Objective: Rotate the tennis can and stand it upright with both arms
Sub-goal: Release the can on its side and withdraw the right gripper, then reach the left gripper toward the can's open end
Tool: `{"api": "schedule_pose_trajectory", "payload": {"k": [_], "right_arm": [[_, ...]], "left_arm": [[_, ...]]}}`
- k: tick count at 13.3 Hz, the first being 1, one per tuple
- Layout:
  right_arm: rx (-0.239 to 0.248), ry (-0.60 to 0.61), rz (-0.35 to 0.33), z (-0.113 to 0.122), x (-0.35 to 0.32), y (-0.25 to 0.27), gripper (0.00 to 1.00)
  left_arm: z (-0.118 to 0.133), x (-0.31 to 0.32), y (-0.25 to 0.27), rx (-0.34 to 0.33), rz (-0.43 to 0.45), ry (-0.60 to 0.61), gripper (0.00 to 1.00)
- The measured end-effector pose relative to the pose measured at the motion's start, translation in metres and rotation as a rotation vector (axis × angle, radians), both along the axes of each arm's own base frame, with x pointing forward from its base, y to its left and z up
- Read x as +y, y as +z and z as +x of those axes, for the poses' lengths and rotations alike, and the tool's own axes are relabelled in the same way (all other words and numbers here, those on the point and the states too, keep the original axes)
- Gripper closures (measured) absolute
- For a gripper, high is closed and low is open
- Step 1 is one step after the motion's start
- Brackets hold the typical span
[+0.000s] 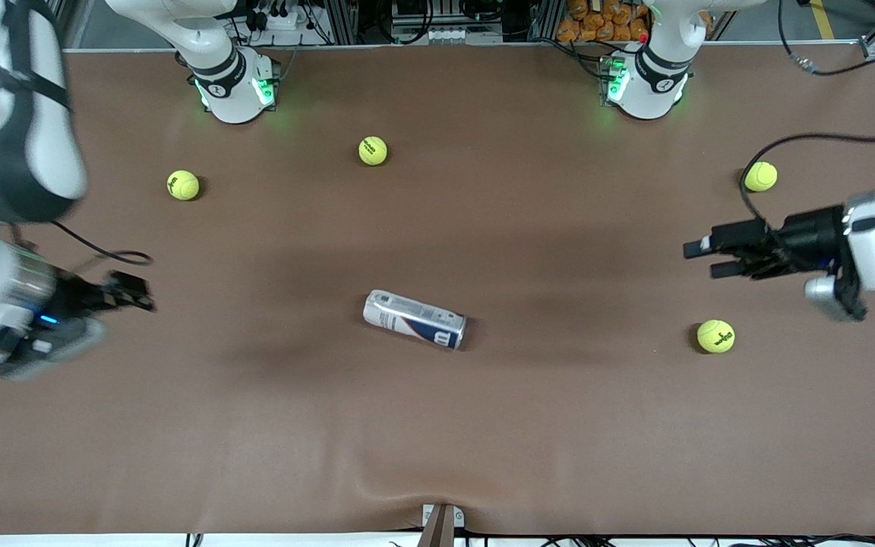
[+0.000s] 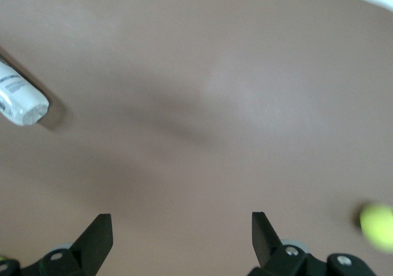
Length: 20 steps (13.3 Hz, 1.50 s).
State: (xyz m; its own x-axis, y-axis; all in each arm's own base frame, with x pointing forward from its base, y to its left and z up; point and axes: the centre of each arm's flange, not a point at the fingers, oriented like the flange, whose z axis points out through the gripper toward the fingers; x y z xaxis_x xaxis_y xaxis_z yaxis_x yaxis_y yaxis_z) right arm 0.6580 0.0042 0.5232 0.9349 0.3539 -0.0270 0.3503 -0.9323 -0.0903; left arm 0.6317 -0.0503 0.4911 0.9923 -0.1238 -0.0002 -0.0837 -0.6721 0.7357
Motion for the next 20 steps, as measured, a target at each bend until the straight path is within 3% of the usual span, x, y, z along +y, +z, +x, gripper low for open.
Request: {"api": "schedule_pose_trajectory", "payload": {"k": [5,10,14,20], "right_arm": [[0.087,-0.270,-0.016,-0.064,-0.044,0.069,0.00],[0.100,-0.433,-0.031,-0.103,-0.041,0.104,0.00],[0.091,-0.484,-0.077,-0.116,-0.033,0.118,0.00],[0.087,-0.509,-0.078,-0.121,-0.046,0.124,0.00]], "left_arm": [[0.027,-0.017,-0.080,-0.033,-0.217,-0.060,0.00],[0.044,-0.049,-0.101,-0.043,-0.270,-0.094,0.00],[0.055,-0.080,-0.116,-0.055,-0.285,-0.084,0.00],[0.065,-0.107,-0.134,-0.062,-0.324,-0.070,0.00]]}}
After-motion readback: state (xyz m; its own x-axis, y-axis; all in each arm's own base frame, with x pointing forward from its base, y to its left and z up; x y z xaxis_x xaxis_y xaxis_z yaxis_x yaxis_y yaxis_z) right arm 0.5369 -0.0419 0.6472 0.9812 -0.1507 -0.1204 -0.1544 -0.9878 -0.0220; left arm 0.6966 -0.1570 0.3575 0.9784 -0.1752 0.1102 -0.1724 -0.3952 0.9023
